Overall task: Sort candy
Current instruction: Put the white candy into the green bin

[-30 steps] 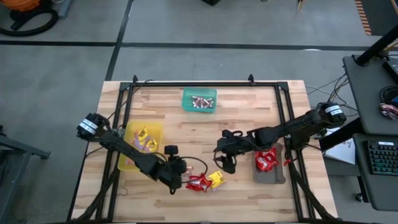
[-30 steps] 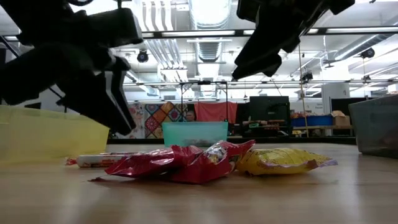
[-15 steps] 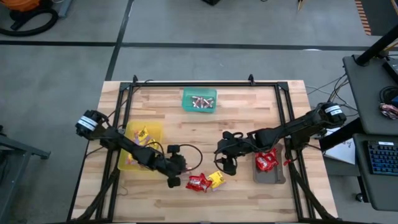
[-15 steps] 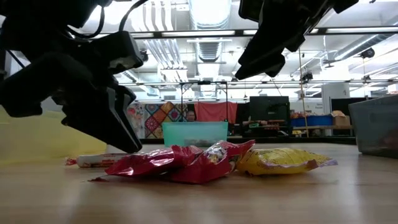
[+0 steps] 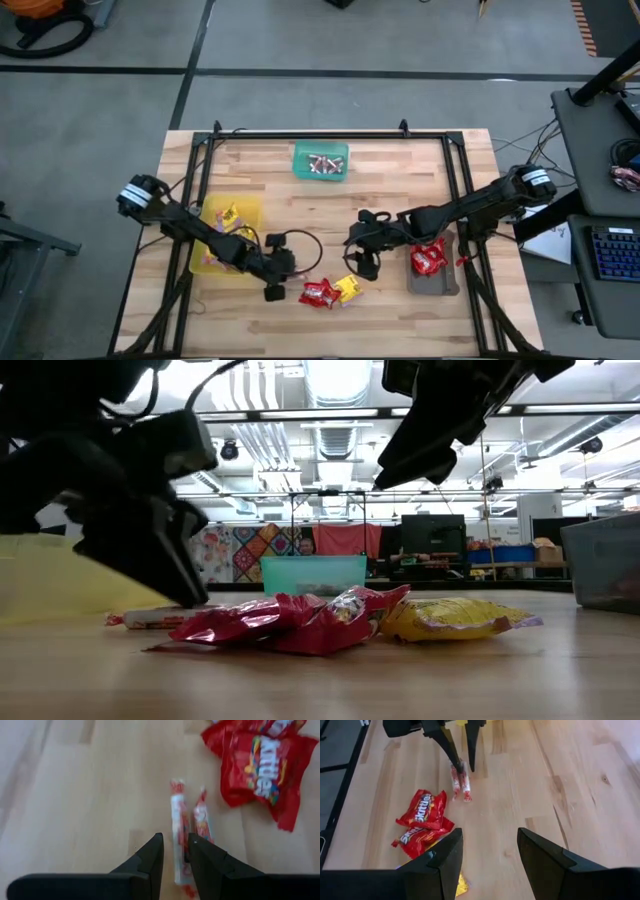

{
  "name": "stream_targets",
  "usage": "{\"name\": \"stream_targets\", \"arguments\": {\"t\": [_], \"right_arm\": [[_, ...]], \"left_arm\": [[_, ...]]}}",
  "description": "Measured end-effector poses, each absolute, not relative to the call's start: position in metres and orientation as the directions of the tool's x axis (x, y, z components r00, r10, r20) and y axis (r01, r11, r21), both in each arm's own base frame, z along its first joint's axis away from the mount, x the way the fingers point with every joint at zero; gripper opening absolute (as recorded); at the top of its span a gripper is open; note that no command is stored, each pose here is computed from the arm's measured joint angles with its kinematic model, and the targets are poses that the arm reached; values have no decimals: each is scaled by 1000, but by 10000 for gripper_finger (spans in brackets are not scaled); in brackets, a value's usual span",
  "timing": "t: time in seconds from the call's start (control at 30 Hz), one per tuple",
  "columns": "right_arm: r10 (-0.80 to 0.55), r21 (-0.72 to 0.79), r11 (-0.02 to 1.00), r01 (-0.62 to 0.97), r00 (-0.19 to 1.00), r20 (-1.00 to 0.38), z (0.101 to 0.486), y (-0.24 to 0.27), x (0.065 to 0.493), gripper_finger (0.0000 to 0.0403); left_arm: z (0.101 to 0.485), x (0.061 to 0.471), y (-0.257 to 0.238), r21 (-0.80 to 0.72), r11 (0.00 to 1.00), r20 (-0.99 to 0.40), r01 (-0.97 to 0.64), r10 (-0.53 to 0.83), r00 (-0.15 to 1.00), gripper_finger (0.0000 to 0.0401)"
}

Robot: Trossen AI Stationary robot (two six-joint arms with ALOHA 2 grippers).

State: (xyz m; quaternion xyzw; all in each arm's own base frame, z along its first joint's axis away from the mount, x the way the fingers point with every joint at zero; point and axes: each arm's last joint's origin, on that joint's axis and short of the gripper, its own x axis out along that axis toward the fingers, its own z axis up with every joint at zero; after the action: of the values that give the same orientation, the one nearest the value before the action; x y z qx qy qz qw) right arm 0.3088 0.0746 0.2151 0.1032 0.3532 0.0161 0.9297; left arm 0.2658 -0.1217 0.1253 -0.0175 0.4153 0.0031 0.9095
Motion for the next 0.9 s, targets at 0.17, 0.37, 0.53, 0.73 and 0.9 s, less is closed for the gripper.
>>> {"name": "stream_targets", "arguments": {"t": [0.17,0.37,0.53,0.73,0.9], "right_arm": [[102,201,979,44,746,-659,213,75,310,180],[98,196,980,44,746,-659,213,75,310,180],[68,161,986,52,751,-657,213,74,310,180],[49,128,991,47,754,-656,213,73,310,180],[24,102,993,56,757,-653,213,72,310,180]], "left_arm": [[121,264,-121,-44,999,-761,-31,-13,648,75],[119,262,-118,15,997,-766,-75,60,640,75],[114,257,-115,30,995,-772,-91,81,631,73],[110,254,-113,12,993,-767,-118,85,636,20],[111,255,-113,38,991,-747,-132,116,654,12]]}}
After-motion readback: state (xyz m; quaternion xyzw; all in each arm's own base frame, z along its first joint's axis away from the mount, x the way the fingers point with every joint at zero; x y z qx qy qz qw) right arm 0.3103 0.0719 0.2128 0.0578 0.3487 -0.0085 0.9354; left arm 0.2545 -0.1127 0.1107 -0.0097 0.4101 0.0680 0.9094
